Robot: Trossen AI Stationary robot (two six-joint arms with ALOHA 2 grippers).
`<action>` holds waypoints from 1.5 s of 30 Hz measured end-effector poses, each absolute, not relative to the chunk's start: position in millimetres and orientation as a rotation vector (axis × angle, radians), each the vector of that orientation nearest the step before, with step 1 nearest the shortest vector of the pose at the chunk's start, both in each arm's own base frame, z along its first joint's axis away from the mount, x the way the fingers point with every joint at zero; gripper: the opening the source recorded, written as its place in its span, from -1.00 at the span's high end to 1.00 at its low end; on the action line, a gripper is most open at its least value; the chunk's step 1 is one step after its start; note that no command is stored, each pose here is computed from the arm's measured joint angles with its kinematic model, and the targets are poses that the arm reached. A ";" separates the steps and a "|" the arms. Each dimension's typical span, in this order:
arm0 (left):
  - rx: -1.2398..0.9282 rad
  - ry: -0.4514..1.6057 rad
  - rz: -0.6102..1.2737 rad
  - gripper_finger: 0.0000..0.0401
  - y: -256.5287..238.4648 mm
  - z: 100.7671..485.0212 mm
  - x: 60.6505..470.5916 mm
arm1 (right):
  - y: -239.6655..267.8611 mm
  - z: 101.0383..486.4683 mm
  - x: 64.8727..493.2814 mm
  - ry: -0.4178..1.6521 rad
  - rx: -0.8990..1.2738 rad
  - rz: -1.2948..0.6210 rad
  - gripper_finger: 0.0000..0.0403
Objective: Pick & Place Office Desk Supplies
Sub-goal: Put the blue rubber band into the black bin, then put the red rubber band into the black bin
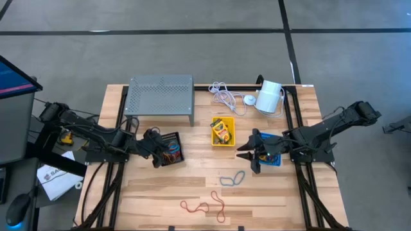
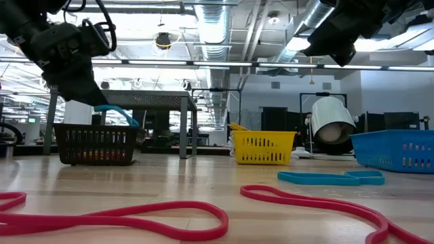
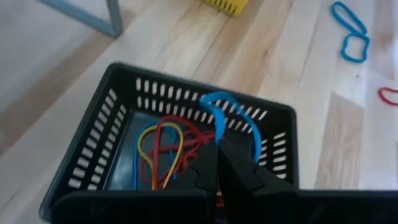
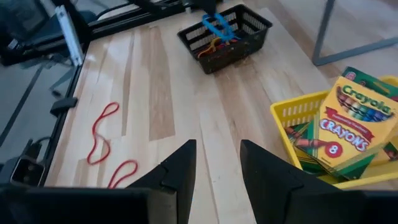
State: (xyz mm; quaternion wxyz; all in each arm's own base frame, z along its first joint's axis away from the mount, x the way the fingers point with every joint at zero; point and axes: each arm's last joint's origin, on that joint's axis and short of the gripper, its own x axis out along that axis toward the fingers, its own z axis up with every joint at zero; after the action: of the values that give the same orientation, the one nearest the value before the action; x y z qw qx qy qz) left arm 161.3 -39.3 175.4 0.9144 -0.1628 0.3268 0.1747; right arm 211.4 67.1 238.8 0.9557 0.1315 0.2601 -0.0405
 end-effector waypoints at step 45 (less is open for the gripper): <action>-0.566 0.657 0.243 -0.02 -45.5 180.1 166.6 | 56.1 231.1 213.9 0.483 0.283 -0.155 0.40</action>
State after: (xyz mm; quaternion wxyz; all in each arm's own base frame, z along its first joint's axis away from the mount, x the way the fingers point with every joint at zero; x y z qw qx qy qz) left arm 166.6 -45.5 180.1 0.9002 -0.2735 0.3177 0.1175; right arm 213.9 56.1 231.1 0.9581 0.1393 0.2383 -0.0763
